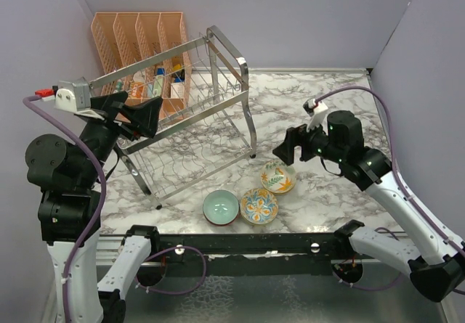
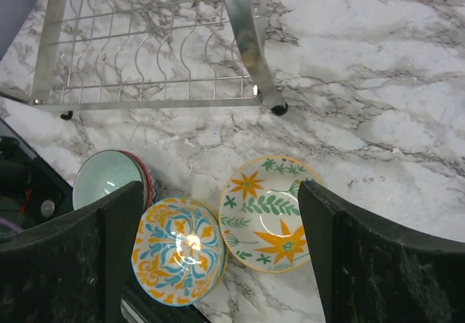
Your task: Load the bowls into the dish rack
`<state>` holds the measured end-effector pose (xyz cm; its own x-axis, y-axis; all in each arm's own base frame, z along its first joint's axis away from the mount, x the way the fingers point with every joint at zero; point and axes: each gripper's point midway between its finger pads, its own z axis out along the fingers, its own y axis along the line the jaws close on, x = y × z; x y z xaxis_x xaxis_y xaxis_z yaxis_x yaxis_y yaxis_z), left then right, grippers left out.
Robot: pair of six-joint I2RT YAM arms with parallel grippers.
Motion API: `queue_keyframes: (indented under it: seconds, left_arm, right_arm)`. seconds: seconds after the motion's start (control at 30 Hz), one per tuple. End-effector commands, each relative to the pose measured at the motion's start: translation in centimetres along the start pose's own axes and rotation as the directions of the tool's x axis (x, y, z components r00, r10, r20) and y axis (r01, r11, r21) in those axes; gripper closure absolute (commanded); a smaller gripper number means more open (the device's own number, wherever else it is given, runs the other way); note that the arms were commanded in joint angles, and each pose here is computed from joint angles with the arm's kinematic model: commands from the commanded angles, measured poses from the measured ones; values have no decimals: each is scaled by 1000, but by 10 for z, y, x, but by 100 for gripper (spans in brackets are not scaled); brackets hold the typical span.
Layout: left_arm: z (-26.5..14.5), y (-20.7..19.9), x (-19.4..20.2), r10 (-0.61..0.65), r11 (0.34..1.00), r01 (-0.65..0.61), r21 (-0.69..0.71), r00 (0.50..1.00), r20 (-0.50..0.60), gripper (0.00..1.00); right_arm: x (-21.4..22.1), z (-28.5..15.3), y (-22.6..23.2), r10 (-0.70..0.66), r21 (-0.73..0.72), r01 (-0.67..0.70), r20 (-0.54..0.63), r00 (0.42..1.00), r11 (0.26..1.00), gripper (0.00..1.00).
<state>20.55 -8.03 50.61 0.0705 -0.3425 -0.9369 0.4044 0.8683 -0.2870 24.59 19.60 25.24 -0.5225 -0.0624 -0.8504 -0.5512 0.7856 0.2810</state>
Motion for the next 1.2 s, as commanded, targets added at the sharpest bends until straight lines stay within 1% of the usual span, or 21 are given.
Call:
queue_keyframes:
  seconds: [0.0, 0.17, 0.37, 0.63, 0.7, 0.77, 1.0, 1.17]
  left_arm:
    - [-12, -10, -14, 35, 999, -35, 23, 999, 28, 1]
    - [-17, -7, -14, 27, 1000, -27, -5, 999, 33, 1]
    - [-15, 6, -8, 25, 997, -24, -67, 1000, 19, 1]
    - [-24, 23, 1, 37, 987, -37, -158, 999, -1, 1]
    - [-26, 26, 3, 37, 984, -37, -176, 999, -7, 1]
    - [-28, 27, 3, 38, 983, -38, -181, 999, -7, 1]
    - [-37, 28, 1, 46, 978, -42, -202, 999, 13, 1]
    - [-39, 30, 5, 47, 976, -44, -212, 999, 7, 1]
  right_arm:
    - [18, -9, 24, 8, -125, -14, -44, 999, 992, 14]
    - [35, -10, 50, -14, -201, -2, -79, 997, 980, 16]
    - [65, 7, 90, -67, -253, 27, -154, 986, 967, 18]
    - [119, 18, 154, -186, -268, 118, -246, 951, 956, 18]
    - [129, 23, 162, -188, -270, 113, -271, 944, 956, 21]
    - [139, 30, 167, -195, -263, 116, -300, 934, 958, 22]
    - [153, 52, 189, -227, -255, 151, -302, 926, 955, 23]
    - [157, 66, 217, -266, -321, 166, -299, 916, 933, 24]
